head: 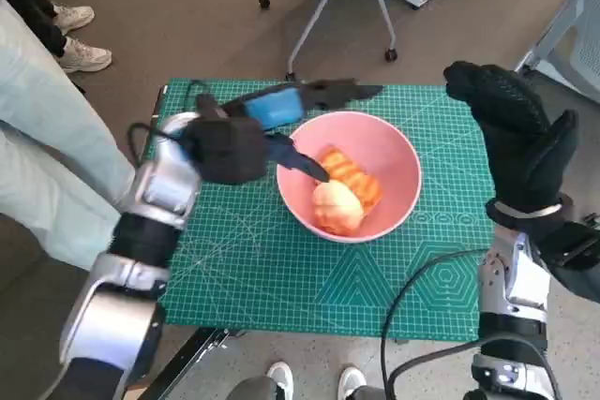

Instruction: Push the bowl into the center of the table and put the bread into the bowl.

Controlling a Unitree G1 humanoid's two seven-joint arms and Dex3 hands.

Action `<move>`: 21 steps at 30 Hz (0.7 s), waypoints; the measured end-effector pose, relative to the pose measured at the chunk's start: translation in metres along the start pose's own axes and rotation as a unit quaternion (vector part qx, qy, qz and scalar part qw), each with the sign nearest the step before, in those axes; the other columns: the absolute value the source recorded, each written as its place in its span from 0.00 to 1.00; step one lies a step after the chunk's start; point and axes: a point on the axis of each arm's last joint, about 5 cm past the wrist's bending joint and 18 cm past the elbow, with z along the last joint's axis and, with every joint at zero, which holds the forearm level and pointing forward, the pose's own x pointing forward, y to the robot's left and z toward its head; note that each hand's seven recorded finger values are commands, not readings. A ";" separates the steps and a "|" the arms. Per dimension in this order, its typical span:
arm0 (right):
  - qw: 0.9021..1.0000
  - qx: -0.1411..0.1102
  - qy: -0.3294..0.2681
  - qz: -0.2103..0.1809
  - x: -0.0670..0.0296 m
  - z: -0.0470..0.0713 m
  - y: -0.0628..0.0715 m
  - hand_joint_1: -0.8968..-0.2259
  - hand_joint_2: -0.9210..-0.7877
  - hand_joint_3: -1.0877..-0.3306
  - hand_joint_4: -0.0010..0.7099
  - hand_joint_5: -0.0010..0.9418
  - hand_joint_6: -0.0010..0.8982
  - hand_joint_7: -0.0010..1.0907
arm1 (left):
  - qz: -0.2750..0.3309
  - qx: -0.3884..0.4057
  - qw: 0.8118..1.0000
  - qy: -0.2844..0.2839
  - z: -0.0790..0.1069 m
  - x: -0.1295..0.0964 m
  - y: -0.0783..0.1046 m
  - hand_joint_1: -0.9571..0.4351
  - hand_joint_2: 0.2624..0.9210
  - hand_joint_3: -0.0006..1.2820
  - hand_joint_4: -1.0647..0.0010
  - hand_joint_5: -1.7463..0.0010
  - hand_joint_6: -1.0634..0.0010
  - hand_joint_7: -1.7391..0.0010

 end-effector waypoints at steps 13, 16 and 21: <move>1.000 -0.018 -0.021 0.000 0.0176 0.008 0.005 0.31 0.00 0.42 0.25 0.00 0.24 0.19 | 0.186 -0.175 0.944 -0.209 0.000 -0.025 -0.013 0.17 1.00 0.30 0.99 1.00 0.84 0.99; 0.999 -0.027 -0.026 -0.002 0.0238 0.010 0.007 0.33 0.00 0.43 0.25 0.01 0.25 0.19 | 0.225 -0.210 0.919 -0.248 0.000 -0.025 -0.022 0.16 1.00 0.33 0.98 0.99 0.84 0.99; 0.999 -0.042 -0.033 -0.004 0.0321 0.012 0.012 0.33 0.00 0.43 0.27 0.01 0.25 0.20 | 0.259 -0.230 0.901 -0.260 0.001 -0.026 -0.031 0.15 1.00 0.37 0.97 0.99 0.83 0.99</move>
